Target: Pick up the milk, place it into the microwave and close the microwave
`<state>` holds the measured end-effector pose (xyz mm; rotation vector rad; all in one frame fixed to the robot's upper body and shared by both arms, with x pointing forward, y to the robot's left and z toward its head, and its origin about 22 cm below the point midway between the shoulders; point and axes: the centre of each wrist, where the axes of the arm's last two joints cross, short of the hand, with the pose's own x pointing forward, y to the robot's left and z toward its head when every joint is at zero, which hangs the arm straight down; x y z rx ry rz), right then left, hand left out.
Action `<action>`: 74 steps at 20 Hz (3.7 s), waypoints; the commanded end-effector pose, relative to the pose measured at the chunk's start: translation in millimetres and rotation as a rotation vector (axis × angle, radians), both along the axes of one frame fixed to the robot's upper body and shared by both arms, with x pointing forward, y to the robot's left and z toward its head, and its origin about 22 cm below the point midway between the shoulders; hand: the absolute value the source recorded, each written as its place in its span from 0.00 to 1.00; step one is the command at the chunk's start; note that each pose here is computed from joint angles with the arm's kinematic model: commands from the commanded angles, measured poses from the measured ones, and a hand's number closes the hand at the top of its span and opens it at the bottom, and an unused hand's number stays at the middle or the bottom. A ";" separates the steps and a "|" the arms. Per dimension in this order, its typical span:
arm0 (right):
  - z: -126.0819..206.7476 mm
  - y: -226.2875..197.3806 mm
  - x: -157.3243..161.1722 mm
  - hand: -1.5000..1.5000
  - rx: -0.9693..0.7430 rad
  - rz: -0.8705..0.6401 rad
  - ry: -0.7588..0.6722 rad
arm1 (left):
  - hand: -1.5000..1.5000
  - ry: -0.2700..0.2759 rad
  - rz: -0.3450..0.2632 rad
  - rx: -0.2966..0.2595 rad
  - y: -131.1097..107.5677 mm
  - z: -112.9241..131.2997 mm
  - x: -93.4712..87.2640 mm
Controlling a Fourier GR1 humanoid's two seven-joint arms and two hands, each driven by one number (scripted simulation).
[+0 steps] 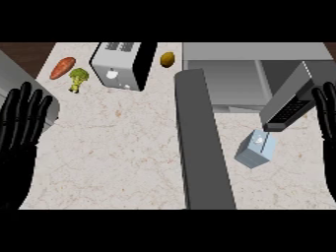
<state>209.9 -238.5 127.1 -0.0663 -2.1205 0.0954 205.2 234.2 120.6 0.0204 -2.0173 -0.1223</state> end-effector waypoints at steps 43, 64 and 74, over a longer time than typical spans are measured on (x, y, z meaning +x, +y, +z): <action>-96.0 62.3 -0.1 0.00 -0.019 -0.435 0.263 | 0.00 0.055 0.130 -0.107 86.3 -9.8 -112.8; -211.4 -6.8 -25.3 0.00 -0.006 -0.444 0.331 | 0.00 0.049 0.140 -0.112 84.6 -14.2 -115.9; -253.1 -13.5 13.9 0.00 -0.051 -0.466 0.329 | 0.00 0.057 0.130 -0.105 76.6 -10.0 -118.1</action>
